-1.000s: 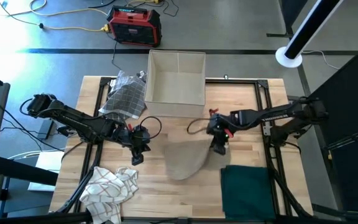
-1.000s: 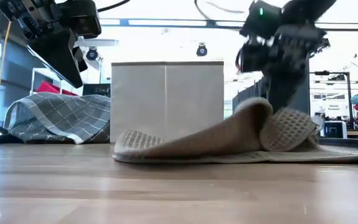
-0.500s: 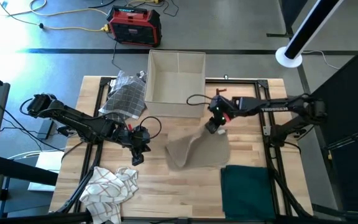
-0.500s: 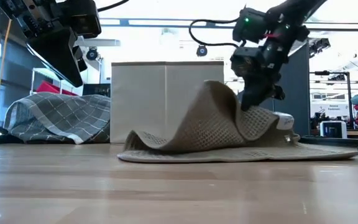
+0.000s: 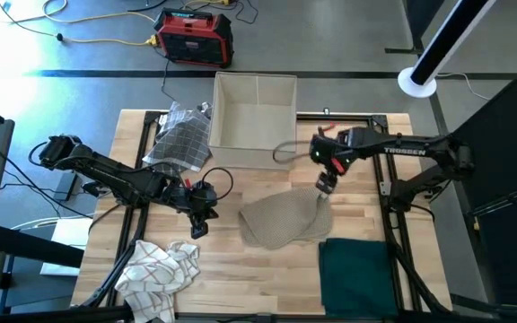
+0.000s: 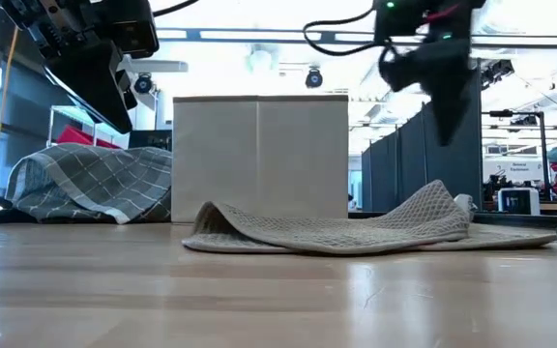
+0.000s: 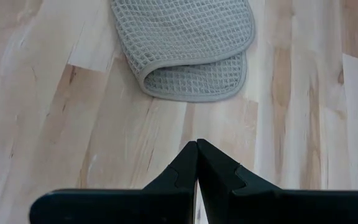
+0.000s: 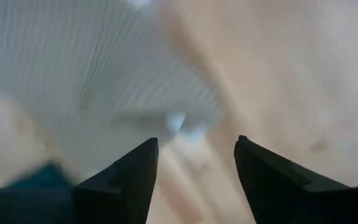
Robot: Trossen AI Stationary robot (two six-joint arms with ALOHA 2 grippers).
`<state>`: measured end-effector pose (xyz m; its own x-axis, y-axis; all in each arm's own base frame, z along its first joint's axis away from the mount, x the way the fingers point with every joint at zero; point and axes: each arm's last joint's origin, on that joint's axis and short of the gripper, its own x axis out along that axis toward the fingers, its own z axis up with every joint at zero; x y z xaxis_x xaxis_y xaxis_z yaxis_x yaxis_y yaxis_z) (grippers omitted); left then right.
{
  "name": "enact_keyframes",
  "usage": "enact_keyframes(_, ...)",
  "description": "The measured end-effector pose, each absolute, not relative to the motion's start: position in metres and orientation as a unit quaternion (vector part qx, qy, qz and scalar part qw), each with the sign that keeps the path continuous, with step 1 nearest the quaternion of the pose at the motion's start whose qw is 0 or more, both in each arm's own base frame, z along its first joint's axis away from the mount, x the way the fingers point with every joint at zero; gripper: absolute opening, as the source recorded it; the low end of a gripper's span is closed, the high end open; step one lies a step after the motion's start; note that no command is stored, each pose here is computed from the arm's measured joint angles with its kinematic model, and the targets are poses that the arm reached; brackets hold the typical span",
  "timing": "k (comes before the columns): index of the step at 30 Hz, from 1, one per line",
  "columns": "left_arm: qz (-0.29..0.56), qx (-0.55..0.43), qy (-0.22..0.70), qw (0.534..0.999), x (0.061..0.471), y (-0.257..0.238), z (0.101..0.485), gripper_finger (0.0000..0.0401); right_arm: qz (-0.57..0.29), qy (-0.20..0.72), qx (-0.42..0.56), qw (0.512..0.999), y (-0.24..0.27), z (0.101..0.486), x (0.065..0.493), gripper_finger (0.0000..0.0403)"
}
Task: Fold towel
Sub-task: Fold the brown towel
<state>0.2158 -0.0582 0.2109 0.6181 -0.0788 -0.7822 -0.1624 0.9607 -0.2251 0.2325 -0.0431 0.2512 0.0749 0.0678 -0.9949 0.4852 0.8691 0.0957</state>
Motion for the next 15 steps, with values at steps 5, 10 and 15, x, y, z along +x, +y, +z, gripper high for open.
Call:
enact_keyframes(5,0.041,-0.145,0.431,0.89,0.216,-0.057,0.211,0.0,-0.121,0.654,0.3,0.684,-0.024,0.205,0.226,0.0182)
enact_keyframes(10,0.041,-0.141,0.43,0.891,0.216,-0.057,0.211,0.0,-0.132,0.559,0.367,0.732,-0.019,0.176,0.239,0.0167)
enact_keyframes(15,0.04,-0.14,0.43,0.891,0.216,-0.057,0.211,0.0,-0.199,0.488,0.402,0.749,-0.023,0.168,0.244,0.0152)
